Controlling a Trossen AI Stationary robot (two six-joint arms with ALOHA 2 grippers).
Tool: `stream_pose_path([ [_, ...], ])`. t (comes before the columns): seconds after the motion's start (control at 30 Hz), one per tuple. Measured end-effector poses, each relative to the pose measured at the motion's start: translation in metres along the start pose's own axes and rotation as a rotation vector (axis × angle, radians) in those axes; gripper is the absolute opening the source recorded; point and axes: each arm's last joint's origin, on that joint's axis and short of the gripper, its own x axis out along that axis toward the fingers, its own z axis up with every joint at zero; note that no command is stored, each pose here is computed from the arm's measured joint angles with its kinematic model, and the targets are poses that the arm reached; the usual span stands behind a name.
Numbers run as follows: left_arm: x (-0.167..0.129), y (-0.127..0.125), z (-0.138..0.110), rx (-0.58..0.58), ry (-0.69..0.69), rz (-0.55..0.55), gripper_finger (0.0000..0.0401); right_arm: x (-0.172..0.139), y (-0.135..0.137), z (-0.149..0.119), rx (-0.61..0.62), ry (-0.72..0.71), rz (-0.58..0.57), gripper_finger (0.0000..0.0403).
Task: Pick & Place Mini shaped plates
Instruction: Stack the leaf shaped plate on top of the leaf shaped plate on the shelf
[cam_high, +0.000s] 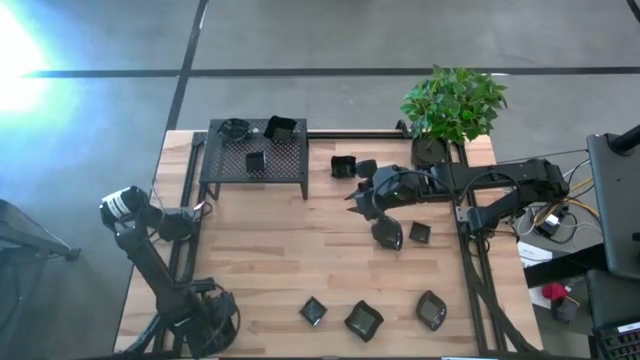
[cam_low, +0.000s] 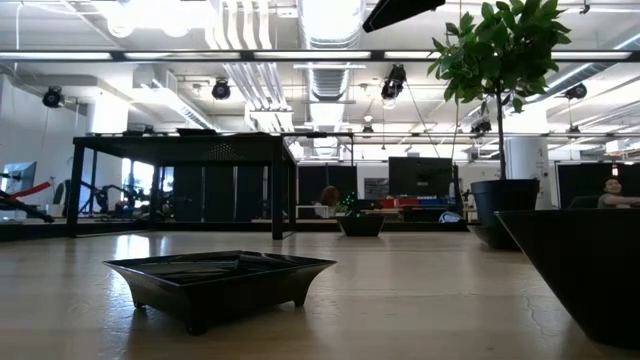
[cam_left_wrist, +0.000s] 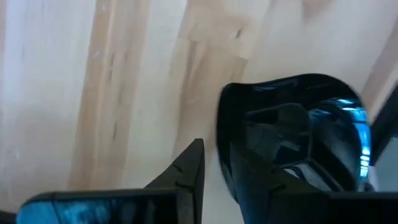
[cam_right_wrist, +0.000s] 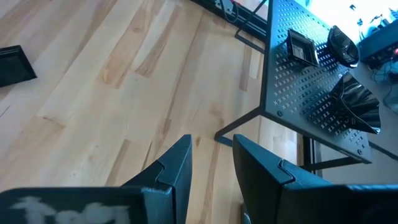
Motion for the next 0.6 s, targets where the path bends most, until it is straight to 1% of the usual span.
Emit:
stream_pose_path([
  [0.2,0.003,0.003,-0.001,0.0,0.001,0.004,0.0073,0.0,0.0,0.0,0.0,0.0,0.0,0.0111],
  [0.4,0.015,0.003,-0.001,-0.001,-0.01,-0.067,0.0073,0.0,0.0,0.0,0.0,0.0,0.0,0.0111],
  [0.5,0.018,0.006,-0.001,-0.001,-0.008,-0.068,0.0072,0.0,0.0,0.0,0.0,0.0,0.0,0.0111],
  [0.6,0.018,0.006,-0.002,0.008,0.014,-0.073,0.0055,0.0,0.0,0.0,0.0,0.0,-0.001,0.0111],
])
